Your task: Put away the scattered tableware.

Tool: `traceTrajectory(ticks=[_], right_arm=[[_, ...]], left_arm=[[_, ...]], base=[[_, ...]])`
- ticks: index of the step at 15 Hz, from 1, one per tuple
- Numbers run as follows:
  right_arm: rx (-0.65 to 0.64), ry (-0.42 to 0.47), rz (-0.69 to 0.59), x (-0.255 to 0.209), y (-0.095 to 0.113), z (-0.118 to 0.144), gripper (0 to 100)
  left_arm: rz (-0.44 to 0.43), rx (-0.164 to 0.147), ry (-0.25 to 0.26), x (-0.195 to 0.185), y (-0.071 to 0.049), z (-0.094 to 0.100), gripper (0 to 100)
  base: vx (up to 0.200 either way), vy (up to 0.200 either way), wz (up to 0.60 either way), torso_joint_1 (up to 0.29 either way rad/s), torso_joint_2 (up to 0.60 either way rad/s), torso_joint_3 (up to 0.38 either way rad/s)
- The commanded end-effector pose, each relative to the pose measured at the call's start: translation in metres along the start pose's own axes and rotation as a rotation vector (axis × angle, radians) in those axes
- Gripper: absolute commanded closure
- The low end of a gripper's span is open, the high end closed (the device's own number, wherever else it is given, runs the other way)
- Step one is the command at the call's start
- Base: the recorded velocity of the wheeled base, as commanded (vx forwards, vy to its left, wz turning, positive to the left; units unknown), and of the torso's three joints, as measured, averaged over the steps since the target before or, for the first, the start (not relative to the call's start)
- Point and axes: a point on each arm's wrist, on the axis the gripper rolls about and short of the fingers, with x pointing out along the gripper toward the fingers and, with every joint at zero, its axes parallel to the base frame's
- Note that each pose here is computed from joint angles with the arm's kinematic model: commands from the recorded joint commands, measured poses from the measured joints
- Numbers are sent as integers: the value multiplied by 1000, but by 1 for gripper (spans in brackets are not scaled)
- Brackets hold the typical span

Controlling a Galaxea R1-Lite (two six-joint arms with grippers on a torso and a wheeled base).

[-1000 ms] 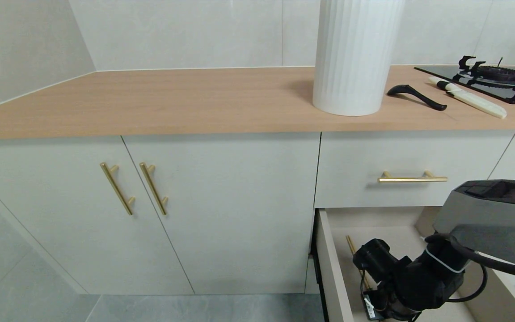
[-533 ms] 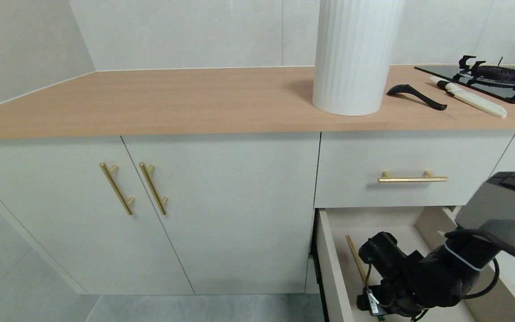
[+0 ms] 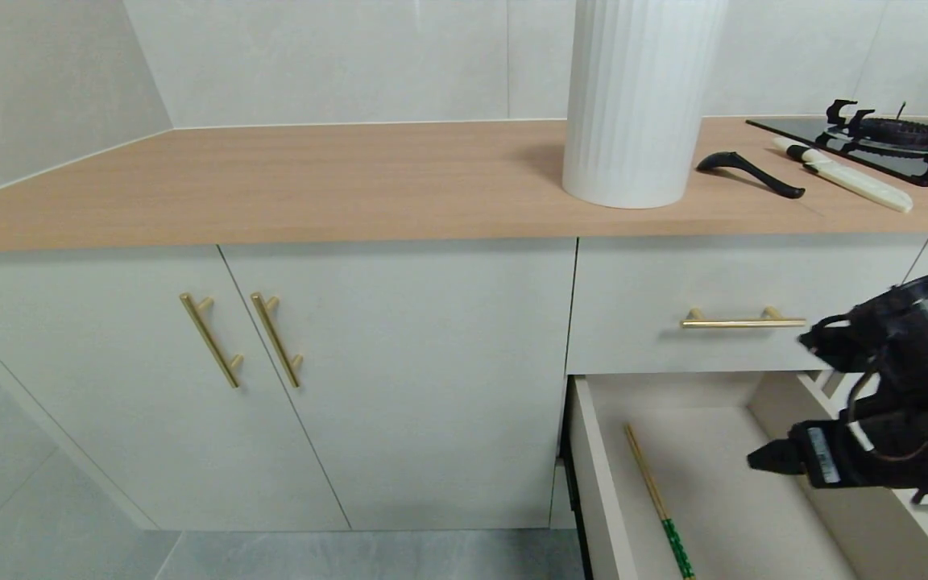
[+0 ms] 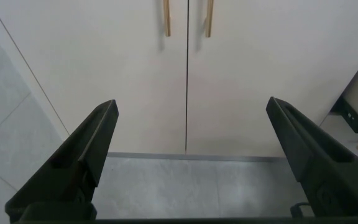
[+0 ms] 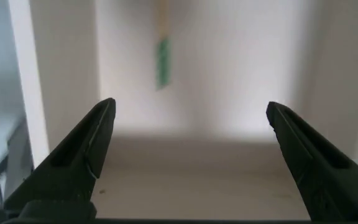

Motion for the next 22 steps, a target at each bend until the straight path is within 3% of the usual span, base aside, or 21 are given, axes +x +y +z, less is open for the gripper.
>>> traceTrajectory(ticks=[1,5,13,22], right_arm=[[42,-187,-25,-58,-45,4,0],[-1,-231,25,-72,-50,-2,0],[-32,-208,20,-68,-50,-6,0],[-39,-208,20,-67,-50,-8,0]], left_arm=[[0,0,1,0,0,0,0],[1,0,1,0,0,0,0],[1,0,1,0,0,0,0],[0,0,1,0,0,0,0]], base=[[0,0,0,0,0,0],[0,0,0,0,0,0],[0,0,0,3,-14,-8],[0,0,0,109,-400,-294]])
